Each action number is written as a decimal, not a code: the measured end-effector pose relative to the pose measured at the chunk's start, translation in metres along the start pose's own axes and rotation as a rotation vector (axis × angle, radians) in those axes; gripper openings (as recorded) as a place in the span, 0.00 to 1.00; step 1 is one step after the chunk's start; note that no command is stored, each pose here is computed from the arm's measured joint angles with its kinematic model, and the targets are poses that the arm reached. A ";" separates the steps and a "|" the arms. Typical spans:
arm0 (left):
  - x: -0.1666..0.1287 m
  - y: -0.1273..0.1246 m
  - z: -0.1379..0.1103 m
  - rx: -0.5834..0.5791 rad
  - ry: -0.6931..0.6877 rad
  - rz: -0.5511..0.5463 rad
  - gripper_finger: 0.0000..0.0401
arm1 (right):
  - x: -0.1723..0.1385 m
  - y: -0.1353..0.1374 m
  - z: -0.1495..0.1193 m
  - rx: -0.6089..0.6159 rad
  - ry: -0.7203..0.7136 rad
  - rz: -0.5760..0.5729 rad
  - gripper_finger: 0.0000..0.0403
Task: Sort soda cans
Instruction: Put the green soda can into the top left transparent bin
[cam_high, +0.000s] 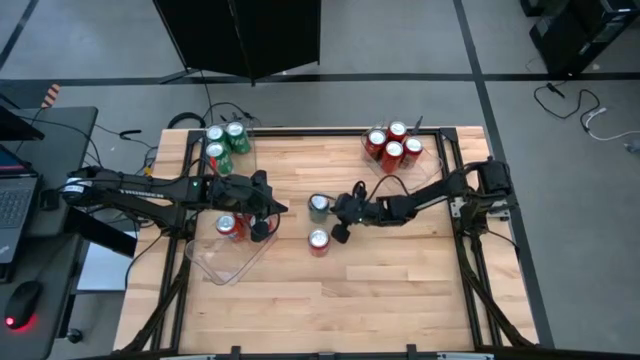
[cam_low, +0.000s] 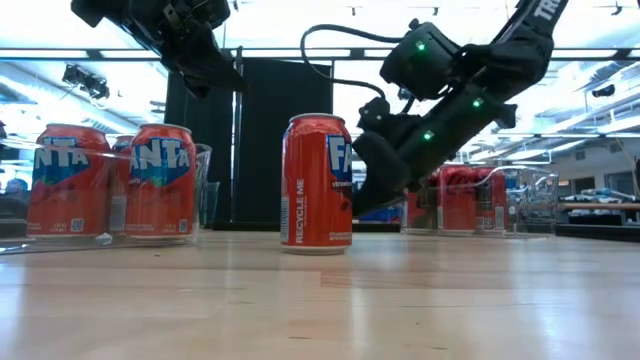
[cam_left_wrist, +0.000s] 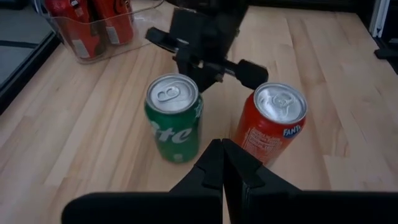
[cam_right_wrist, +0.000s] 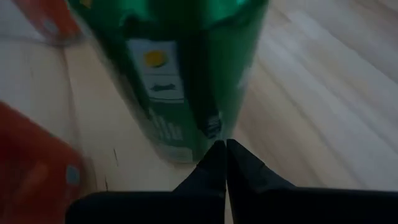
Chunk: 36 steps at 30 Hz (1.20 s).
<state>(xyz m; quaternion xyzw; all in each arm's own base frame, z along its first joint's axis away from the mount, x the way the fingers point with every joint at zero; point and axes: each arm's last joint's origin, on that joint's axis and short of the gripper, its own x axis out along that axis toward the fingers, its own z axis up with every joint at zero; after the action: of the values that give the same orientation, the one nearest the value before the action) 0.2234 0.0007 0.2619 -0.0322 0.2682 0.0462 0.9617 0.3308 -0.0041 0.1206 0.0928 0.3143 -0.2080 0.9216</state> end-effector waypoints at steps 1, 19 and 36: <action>0.000 0.000 0.000 0.000 0.005 0.002 0.00 | 0.001 -0.001 0.001 0.002 0.000 0.011 0.00; 0.000 0.001 -0.004 -0.015 0.044 0.008 0.00 | -0.008 0.009 0.010 -0.046 -0.048 0.142 0.00; 0.007 0.025 0.002 -0.130 0.044 0.085 0.01 | 0.000 -0.002 0.054 -0.086 -0.188 0.141 0.01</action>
<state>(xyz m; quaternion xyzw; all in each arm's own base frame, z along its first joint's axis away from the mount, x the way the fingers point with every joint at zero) 0.2275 0.0260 0.2588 -0.0842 0.2868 0.1035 0.9487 0.3594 -0.0221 0.1633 0.0554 0.2276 -0.1369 0.9625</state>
